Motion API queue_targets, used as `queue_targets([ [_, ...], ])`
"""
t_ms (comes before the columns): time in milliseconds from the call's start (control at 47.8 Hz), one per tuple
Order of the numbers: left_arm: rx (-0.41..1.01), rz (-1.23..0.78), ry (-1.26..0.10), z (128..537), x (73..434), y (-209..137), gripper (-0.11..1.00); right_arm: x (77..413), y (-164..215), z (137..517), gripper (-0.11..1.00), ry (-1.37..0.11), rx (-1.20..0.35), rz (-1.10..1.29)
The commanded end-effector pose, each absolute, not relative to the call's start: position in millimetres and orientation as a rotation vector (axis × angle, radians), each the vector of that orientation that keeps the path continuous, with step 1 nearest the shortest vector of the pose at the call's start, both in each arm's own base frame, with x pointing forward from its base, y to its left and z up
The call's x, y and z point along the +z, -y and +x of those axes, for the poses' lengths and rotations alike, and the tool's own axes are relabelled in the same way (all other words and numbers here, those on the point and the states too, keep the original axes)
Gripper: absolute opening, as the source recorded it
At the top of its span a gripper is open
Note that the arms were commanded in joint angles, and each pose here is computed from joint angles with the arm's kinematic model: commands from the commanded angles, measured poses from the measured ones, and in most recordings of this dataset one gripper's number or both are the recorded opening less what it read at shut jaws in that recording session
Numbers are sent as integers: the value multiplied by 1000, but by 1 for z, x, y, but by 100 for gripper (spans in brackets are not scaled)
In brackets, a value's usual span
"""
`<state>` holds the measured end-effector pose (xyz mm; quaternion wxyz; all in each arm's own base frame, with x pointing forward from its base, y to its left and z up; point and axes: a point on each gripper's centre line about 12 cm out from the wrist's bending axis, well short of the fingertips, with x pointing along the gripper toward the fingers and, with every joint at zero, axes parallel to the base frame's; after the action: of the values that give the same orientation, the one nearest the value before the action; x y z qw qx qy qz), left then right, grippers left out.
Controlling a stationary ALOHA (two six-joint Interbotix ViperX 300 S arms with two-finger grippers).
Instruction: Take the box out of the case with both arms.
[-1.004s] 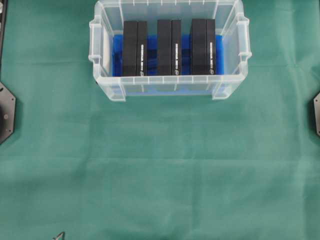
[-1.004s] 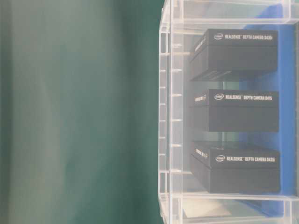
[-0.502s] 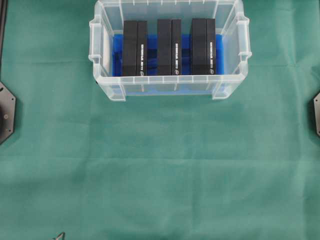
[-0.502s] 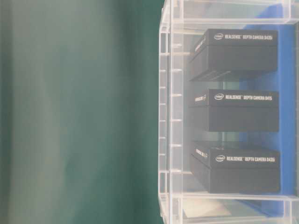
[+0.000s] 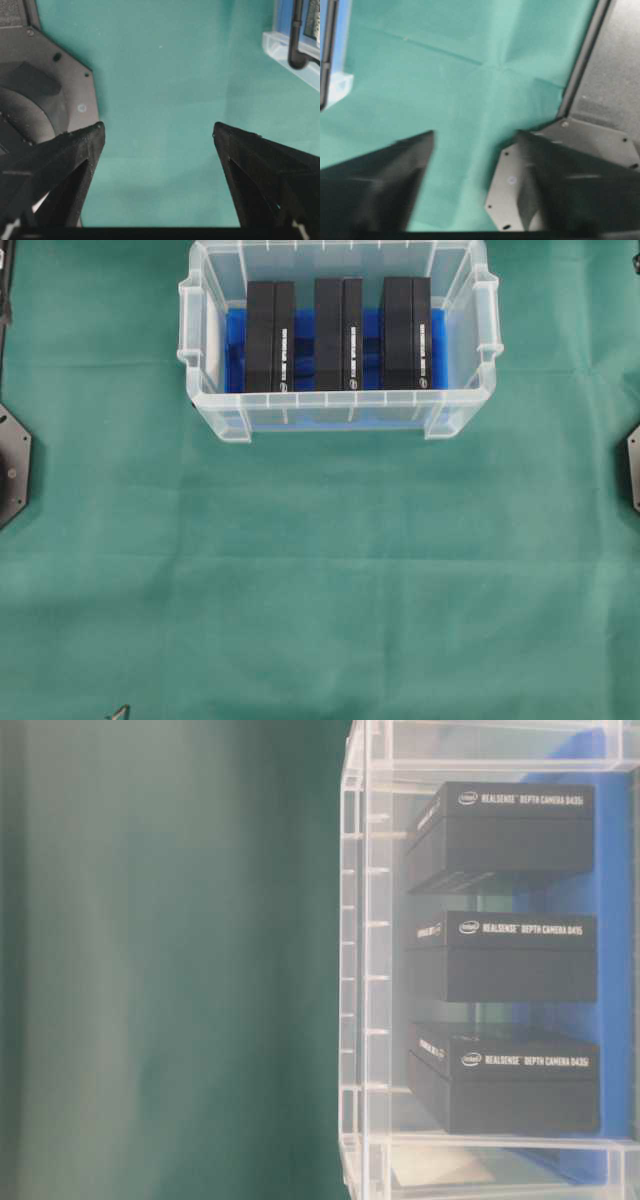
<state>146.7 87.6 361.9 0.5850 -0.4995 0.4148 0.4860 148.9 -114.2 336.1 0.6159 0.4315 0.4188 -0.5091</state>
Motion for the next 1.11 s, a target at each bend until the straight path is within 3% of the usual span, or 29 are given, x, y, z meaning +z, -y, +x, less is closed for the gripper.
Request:
queue_targets([
  [0, 1140, -1165, -955, 148, 364, -90, 85, 340, 117, 150, 86, -942, -1177, 985],
  [84, 1137, -1161, -956, 148, 365, -90, 85, 341, 117, 151, 96, -935, -1176, 988],
  [606, 1169, -1214, -936, 152, 365, -91, 85, 343, 108, 145, 95, -886, -1253, 1150],
  [1087, 1214, -1241, -1017, 206, 360, -111, 84, 330, 128, 202, 95, -874, -1201, 1225],
])
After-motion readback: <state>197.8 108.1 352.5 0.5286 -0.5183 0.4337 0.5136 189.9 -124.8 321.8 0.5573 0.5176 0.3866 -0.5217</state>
